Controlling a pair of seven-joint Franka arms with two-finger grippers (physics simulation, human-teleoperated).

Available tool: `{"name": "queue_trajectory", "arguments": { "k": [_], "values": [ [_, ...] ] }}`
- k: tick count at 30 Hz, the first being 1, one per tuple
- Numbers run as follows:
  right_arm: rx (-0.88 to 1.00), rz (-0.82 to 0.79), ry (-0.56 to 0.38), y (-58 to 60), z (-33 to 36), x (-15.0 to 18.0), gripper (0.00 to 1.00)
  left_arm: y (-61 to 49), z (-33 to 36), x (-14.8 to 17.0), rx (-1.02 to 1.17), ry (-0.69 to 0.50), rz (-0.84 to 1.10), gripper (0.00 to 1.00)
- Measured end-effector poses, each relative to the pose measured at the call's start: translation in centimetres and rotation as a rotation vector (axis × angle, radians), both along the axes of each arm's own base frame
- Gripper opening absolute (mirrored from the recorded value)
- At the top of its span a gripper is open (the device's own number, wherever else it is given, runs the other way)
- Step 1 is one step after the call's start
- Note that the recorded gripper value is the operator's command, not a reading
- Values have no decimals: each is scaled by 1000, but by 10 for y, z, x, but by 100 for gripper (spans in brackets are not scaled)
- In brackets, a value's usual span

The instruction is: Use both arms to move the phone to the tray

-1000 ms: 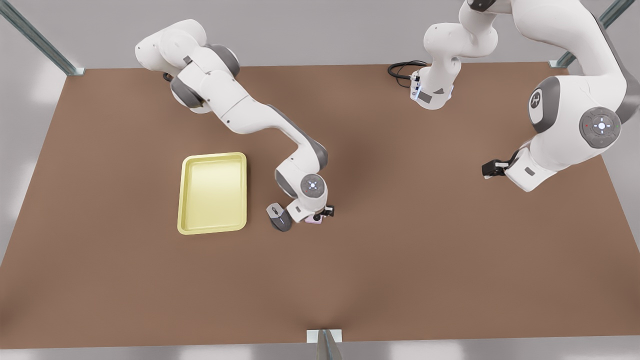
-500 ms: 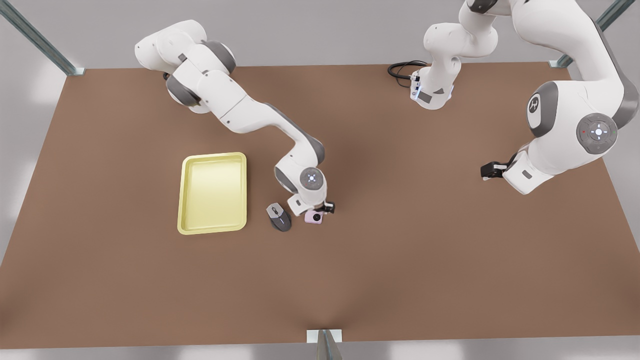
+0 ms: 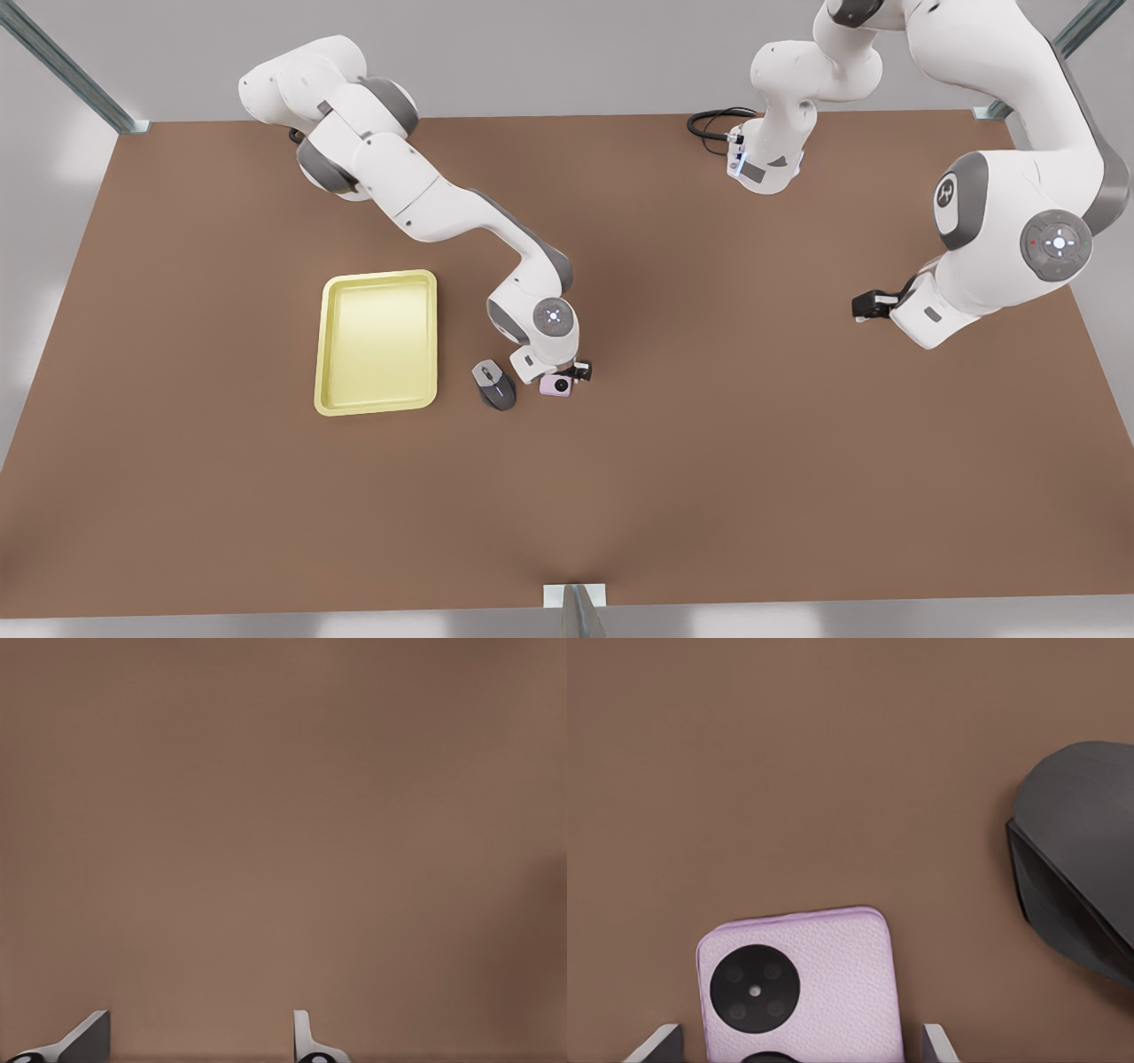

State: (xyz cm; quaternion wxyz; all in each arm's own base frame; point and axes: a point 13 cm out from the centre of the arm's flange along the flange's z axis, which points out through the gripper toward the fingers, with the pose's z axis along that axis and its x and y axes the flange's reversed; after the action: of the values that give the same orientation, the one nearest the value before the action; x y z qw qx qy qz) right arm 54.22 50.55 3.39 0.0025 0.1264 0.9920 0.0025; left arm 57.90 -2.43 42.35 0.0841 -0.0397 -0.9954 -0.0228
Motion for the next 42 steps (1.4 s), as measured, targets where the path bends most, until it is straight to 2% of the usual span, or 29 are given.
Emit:
{"name": "queue_trajectory", "arguments": {
  "k": [10,12,16,17,18,25,35,39,42],
  "values": [
    [5,-5,-4,1,-7,-2,100,0,-4,1,0,7,-4,100],
    [4,-4,-4,1,-8,-2,95,0,-4,1,0,7,-5,100],
    [4,-6,-6,0,-9,-1,92,0,-4,1,-1,8,-6,100],
    [5,-7,-6,1,-9,-1,84,0,-4,1,-2,8,-6,100],
    [5,-7,-6,1,-9,0,81,-1,-4,1,-4,8,-6,100],
    [12,-5,-6,0,-8,1,71,-2,-2,-1,-10,8,-6,100],
    [14,9,-13,0,-1,4,71,-3,-1,-1,-12,7,-8,100],
    [18,-1,-44,-19,42,18,71,-2,1,-1,-13,4,-8,100],
    [-1,-41,-44,-78,71,32,71,-2,1,-1,-13,3,-8,100]
  ]
}}
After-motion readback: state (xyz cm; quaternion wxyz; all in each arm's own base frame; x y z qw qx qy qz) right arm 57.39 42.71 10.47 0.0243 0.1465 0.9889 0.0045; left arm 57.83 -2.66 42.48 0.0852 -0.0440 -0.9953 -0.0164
